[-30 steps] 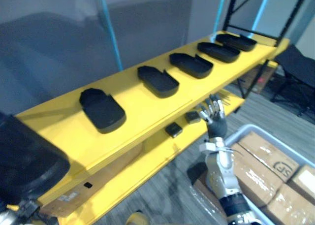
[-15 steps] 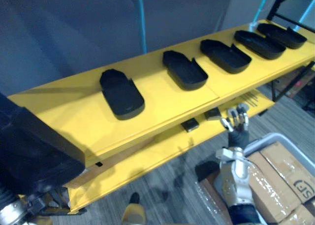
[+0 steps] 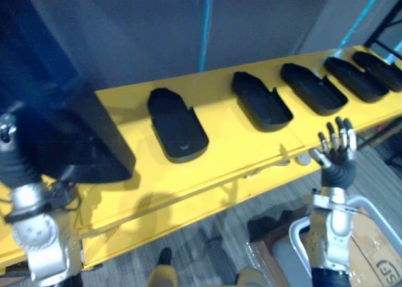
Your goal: Walk over and take plastic housings, then place them on the shelf
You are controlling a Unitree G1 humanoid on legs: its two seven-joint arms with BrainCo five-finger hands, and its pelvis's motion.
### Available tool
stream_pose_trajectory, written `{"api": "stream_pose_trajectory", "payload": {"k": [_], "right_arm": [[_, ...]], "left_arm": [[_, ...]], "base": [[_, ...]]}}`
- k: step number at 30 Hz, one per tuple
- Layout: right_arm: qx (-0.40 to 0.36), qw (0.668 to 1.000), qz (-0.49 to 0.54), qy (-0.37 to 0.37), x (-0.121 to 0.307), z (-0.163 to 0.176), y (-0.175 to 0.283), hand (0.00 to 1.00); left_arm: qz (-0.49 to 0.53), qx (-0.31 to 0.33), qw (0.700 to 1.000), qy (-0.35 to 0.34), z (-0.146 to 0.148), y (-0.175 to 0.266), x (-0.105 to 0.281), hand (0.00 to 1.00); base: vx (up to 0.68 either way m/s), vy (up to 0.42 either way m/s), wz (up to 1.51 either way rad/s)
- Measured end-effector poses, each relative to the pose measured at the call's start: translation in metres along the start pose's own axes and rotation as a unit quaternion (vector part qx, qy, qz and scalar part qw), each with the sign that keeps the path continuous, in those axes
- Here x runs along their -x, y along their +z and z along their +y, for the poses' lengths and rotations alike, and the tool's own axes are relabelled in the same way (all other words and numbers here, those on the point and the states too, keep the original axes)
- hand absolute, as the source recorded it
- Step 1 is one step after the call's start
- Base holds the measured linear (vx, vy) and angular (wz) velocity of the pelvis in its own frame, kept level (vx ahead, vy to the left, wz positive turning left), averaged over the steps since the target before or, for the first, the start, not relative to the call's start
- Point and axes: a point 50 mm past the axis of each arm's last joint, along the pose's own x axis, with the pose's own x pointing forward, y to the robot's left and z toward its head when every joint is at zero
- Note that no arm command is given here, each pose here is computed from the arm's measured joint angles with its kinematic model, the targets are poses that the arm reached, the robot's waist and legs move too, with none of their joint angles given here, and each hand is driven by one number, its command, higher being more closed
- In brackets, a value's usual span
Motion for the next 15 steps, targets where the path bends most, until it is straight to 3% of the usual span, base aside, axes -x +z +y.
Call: {"api": "stream_pose_trajectory", "payload": {"k": [7,12,15], "right_arm": [[0.05,0.997,-0.04,0.036,-0.019,-0.012,0.026,0.0],[0.049,0.997,-0.062,-0.006,-0.018,-0.016,0.033,0.0],[0.057,0.989,-0.135,-0.037,-0.016,-0.01,0.05,0.0]], "left_arm": [[0.042,0.036,0.998,0.013,-0.009,0.001,0.038,1.0],[0.007,0.032,0.999,0.011,-0.009,0.007,0.037,1.0],[-0.004,0.019,1.0,0.019,-0.004,0.01,0.034,1.0]], "base": [[0.09,-0.206,0.01],[0.03,-0.004,-0.11],[0.05,0.025,-0.07]]}}
